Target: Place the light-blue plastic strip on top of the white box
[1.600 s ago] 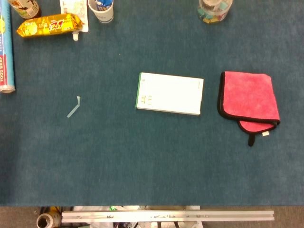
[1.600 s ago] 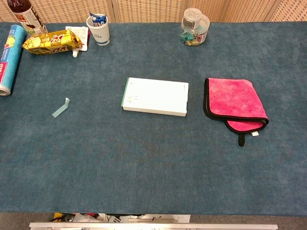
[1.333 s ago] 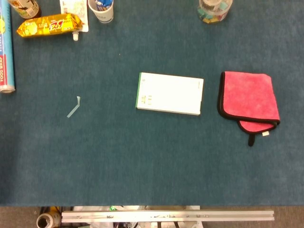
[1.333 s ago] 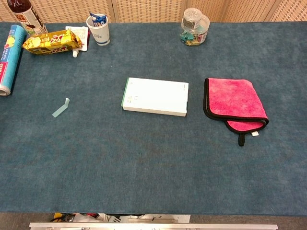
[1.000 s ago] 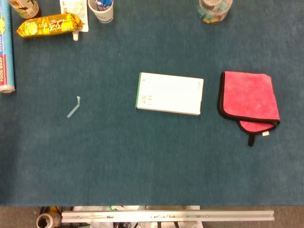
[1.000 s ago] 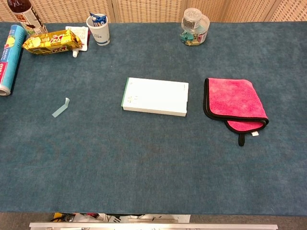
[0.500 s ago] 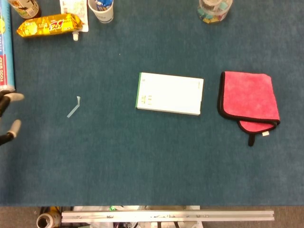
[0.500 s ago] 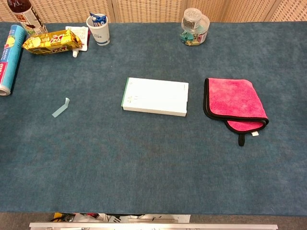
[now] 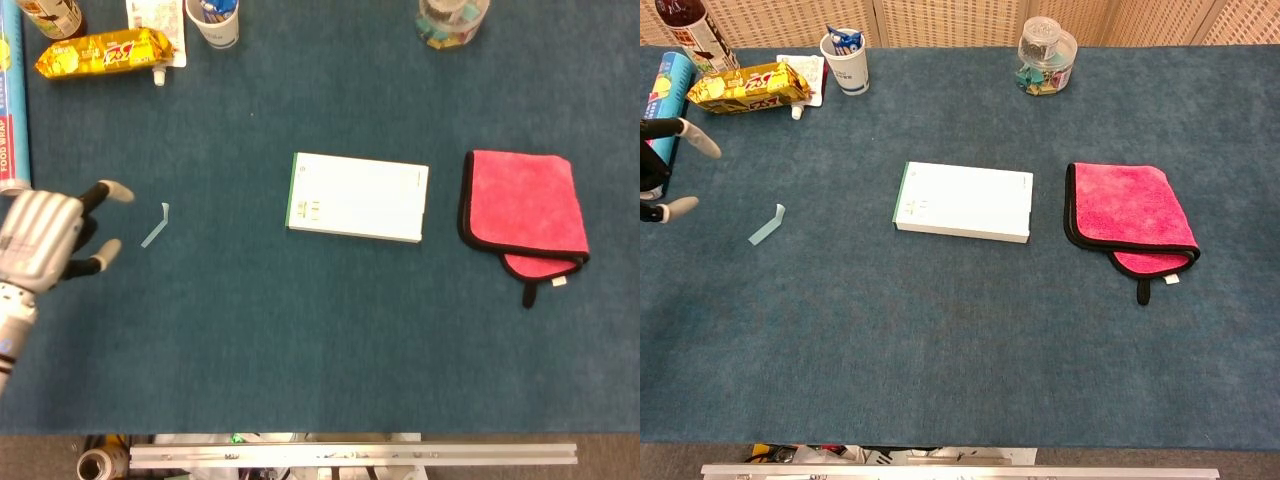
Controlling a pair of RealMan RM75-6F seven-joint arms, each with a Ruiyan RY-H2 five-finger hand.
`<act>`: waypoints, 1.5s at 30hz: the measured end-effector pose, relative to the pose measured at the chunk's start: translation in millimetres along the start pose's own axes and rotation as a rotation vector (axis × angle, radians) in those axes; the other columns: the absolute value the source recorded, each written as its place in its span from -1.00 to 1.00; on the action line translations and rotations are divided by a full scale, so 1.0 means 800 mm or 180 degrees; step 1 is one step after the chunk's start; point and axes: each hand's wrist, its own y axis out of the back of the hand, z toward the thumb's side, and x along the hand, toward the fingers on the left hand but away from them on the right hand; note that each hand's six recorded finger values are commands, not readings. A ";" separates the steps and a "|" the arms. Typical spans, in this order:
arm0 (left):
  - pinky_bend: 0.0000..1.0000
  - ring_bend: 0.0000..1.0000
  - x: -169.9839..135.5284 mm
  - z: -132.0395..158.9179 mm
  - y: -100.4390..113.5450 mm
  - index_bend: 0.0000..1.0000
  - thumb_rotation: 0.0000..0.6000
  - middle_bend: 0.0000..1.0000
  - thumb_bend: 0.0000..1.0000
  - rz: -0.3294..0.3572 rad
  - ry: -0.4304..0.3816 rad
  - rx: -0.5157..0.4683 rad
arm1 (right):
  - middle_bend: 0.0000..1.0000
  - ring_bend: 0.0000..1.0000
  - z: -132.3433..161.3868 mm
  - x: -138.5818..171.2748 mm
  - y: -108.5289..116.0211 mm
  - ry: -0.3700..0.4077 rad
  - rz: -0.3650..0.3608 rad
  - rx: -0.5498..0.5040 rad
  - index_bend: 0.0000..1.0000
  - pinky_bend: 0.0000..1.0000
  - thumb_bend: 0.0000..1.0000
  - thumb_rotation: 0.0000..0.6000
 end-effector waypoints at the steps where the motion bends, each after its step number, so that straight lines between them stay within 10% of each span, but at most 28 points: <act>1: 0.89 0.97 0.005 0.003 -0.004 -0.28 1.00 1.00 -0.46 -0.0015 -0.0002 0.0010 | -0.16 -0.16 -0.001 0.001 0.000 -0.0008 -0.0001 -0.0007 -0.23 0.07 -0.68 1.00; 19: 0.92 0.99 0.061 0.033 -0.072 -0.06 1.00 1.00 -0.50 -0.0452 0.0207 0.0481 | -0.16 -0.16 -0.009 0.012 -0.010 -0.0102 0.0085 -0.0036 -0.23 0.07 -0.68 1.00; 45: 0.93 1.00 0.059 0.002 -0.113 -0.10 0.27 1.00 -0.51 -0.0587 0.0870 0.0388 | -0.16 -0.16 -0.022 0.026 -0.017 -0.0165 0.0133 -0.0123 -0.23 0.07 -0.67 1.00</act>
